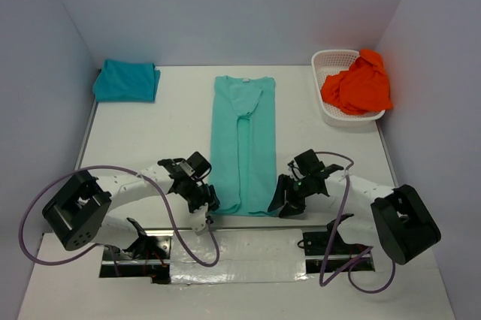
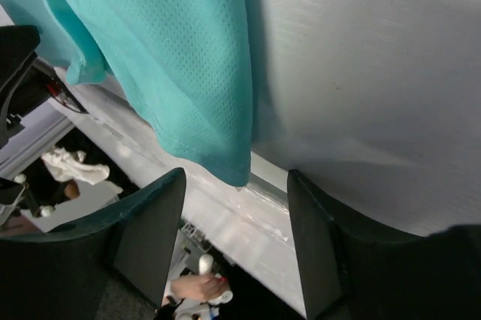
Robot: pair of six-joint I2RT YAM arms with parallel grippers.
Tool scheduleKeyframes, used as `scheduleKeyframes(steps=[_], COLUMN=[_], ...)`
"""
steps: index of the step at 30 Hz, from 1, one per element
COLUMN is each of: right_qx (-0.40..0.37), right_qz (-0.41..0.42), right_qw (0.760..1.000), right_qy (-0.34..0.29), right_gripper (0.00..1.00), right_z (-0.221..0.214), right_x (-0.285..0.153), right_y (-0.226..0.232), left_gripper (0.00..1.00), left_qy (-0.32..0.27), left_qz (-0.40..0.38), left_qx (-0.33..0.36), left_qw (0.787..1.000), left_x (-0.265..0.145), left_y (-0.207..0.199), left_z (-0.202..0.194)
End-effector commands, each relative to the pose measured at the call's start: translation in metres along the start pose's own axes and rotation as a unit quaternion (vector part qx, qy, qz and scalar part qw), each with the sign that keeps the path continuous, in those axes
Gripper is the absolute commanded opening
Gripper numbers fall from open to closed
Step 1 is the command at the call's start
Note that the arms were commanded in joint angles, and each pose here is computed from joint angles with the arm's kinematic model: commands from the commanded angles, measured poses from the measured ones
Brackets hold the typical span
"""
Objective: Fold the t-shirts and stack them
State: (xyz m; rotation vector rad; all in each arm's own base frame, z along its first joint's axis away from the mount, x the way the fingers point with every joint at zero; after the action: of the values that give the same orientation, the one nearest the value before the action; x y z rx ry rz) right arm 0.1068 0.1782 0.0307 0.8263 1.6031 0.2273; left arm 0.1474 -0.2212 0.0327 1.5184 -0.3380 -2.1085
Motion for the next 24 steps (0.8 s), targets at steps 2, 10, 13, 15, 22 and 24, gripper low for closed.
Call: scheduleKeyframes(steps=[2,10,13,15,22,24], right_qx=[0.001,-0.01,-0.023,-0.04,-0.08,-0.087], right_qz=[-0.02,0.004,0.022,0.04,0.052,0.051], right_qw=[1.0,1.0,0.999,0.998,0.989,0.987], right_qy=[-0.016,-0.002,-0.02,-0.042,-0.112,-0.123], right_gripper=[0.5,0.0,0.0,0.0,0.0,0.0], right_z=[0.014,0.019,0.035,0.052,0.129,0.155], right_x=[0.007,0.005,-0.008,-0.023,-0.074,-0.08], right_y=[-0.005,0.015,0.039,0.065,0.116,0.133], left_gripper=[0.5,0.0,0.0,0.0,0.0,0.0], left_qy=[-0.029,-0.042,-0.03,-0.032,-0.042,-0.044], left_qz=[0.002,0.02,0.043,0.07,0.17,0.191], left_qx=[-0.011,-0.063,-0.133,-0.179,-0.381,-0.432], left_qw=[1.0,0.997,0.99,0.981,0.908,0.88], left_x=[0.007,0.004,-0.014,-0.038,-0.133,-0.15], left_y=[0.001,0.015,0.033,0.052,0.091,0.101], left_z=[0.008,0.011,0.003,-0.006,-0.078,-0.108])
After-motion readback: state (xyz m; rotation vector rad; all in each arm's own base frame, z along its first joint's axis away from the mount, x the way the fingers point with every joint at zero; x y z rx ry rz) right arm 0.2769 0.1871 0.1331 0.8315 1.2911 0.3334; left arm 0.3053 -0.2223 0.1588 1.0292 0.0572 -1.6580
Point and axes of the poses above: each gripper's point midway between its finger pads, its own x axis out along the fingers, its own y axis along the line the jaws close on, z = x × y, the point moved 1 cm from there along -x, back along the fingers, and after that the axes turned 12 degrees about x, right-handed, at the moved point
